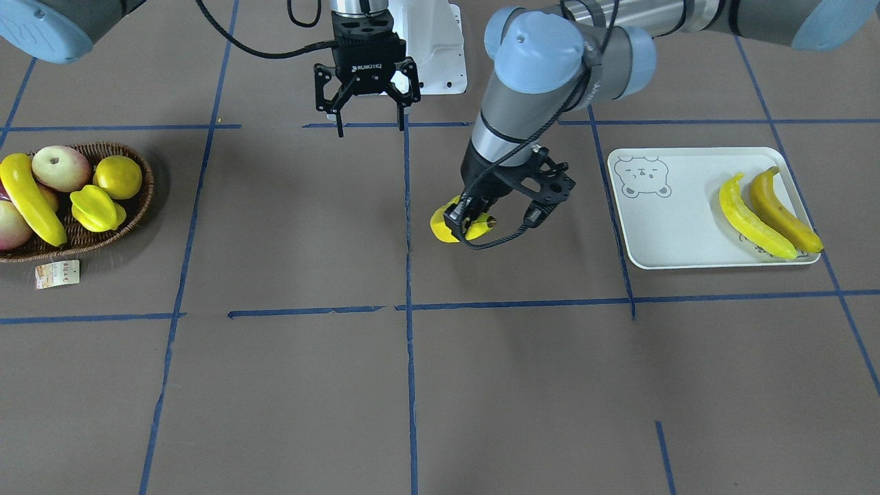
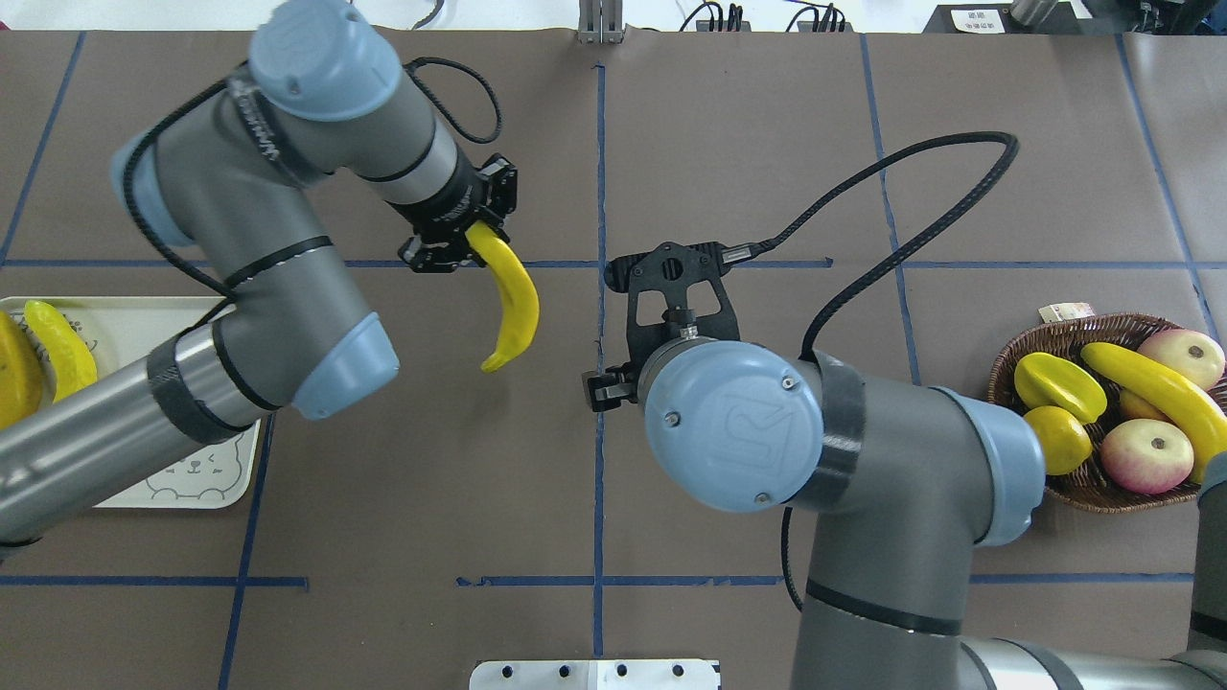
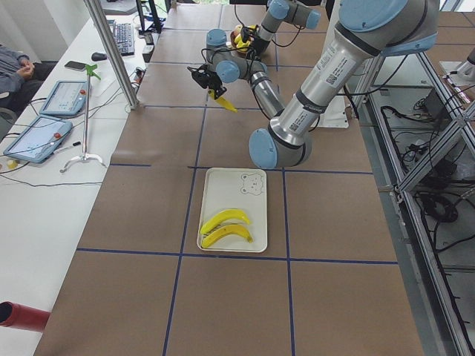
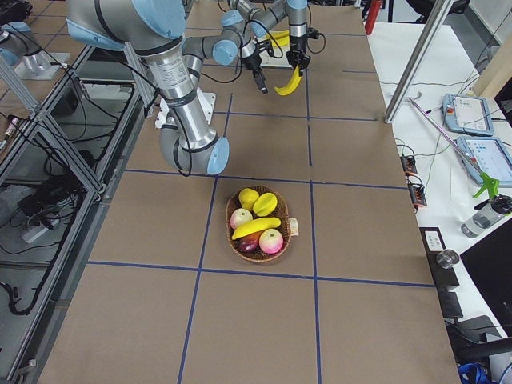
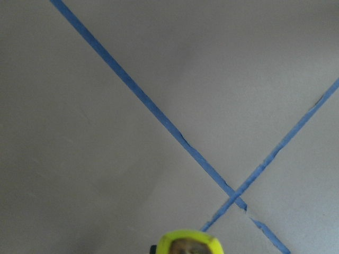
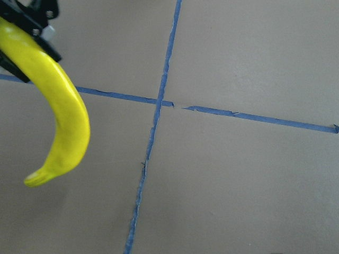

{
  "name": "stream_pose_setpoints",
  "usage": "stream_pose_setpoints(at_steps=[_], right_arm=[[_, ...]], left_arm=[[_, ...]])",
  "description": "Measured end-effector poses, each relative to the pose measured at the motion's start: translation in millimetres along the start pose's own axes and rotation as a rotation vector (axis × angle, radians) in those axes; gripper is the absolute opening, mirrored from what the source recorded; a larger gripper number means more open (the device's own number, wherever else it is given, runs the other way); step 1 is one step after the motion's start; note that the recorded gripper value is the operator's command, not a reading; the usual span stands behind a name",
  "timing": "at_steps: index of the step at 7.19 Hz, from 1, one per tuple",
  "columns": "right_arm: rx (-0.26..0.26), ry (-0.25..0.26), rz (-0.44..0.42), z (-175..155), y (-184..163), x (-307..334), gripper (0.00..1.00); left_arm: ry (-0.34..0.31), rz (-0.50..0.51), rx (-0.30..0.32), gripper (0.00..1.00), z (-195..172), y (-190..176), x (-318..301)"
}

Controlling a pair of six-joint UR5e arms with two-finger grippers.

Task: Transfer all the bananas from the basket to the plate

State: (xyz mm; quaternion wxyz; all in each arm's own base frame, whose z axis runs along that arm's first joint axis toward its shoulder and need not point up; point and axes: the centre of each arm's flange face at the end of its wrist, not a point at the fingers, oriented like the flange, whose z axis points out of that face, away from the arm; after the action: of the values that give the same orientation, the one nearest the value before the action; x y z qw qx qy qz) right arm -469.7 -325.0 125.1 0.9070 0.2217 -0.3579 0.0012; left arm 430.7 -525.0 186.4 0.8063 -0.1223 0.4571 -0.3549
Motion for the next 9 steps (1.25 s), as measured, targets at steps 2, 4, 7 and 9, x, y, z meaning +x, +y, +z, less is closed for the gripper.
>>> stream_pose_setpoints(at_steps=[2,4,7,9], right_arm=[[-0.058,0.009,-0.038,3.5,-11.8,43.8,0.99],[-0.127,0.034,-0.091,14.6,-33.3,97.1,0.99],[-0.216,0.03,-0.155,17.1,-60.2,171.5,0.99],[-0.238,0.032,-0.168,18.4,-63.2,192.7,0.99]], left_arm=[[-0.001,0.069,-0.037,0.0,-41.1,-55.5,-54.8],[-0.039,0.189,-0.043,0.0,-92.9,-86.3,-105.5],[-0.22,0.394,-0.013,0.0,-113.7,-91.2,-151.5],[-0.311,0.422,-0.01,0.0,-96.6,-109.8,-190.9]])
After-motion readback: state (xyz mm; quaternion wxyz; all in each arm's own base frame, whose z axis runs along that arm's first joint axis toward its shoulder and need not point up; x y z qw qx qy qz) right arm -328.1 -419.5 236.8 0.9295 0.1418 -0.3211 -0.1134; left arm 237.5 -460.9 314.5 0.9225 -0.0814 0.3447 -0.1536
